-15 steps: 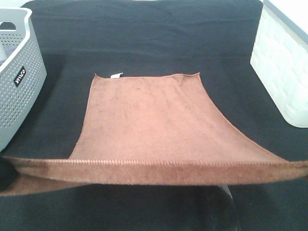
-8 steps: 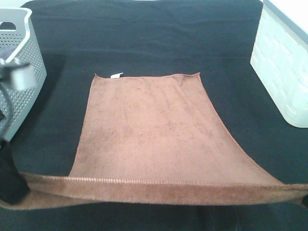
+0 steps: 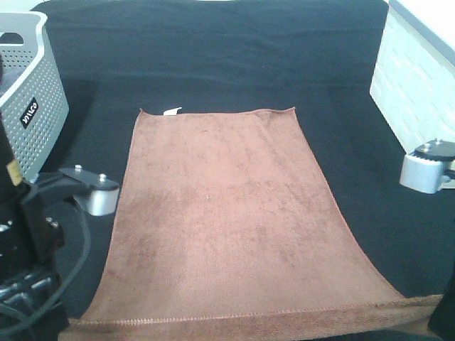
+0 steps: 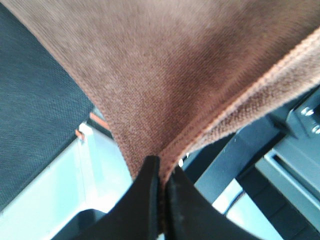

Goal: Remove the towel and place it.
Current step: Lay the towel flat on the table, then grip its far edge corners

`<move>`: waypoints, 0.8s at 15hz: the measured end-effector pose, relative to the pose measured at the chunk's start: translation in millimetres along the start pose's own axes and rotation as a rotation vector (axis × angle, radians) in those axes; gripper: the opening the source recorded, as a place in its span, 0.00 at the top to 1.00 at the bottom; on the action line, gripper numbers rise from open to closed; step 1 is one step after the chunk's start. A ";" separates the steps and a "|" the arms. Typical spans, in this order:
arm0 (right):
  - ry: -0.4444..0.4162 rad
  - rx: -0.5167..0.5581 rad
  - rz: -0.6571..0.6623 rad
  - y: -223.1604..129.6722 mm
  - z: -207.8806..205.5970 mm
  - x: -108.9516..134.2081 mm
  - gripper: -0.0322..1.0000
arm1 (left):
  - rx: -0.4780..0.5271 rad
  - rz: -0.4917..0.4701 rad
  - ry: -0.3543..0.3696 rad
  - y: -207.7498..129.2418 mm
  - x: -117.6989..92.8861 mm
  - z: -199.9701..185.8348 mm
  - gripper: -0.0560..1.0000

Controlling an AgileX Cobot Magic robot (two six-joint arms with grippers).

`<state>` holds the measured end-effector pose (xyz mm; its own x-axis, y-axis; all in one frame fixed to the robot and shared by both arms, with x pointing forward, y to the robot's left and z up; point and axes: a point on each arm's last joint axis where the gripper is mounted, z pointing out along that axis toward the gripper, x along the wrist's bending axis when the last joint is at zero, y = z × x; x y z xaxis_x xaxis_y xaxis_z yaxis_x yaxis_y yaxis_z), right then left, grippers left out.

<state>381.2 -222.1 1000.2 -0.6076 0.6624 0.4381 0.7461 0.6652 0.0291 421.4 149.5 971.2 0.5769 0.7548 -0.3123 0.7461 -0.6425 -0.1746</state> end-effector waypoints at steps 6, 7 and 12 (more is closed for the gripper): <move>0.078 0.141 0.166 13.3 23.6 -18.7 0.96 | 0.098 0.016 -0.018 9.9 -4.2 22.9 0.95; 0.079 0.165 0.177 14.8 27.3 -18.3 0.96 | 0.128 0.047 -0.015 11.4 -11.2 30.1 0.95; 0.044 0.338 0.097 24.4 58.0 7.8 0.96 | 0.164 0.108 -0.007 20.0 -28.3 39.9 0.95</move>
<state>378.9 -180.7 952.1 -0.5205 0.7173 0.4632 0.6628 0.6814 -0.3103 406.7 110.0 939.3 0.6474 0.6800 -0.3442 0.6156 -0.7328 -0.2898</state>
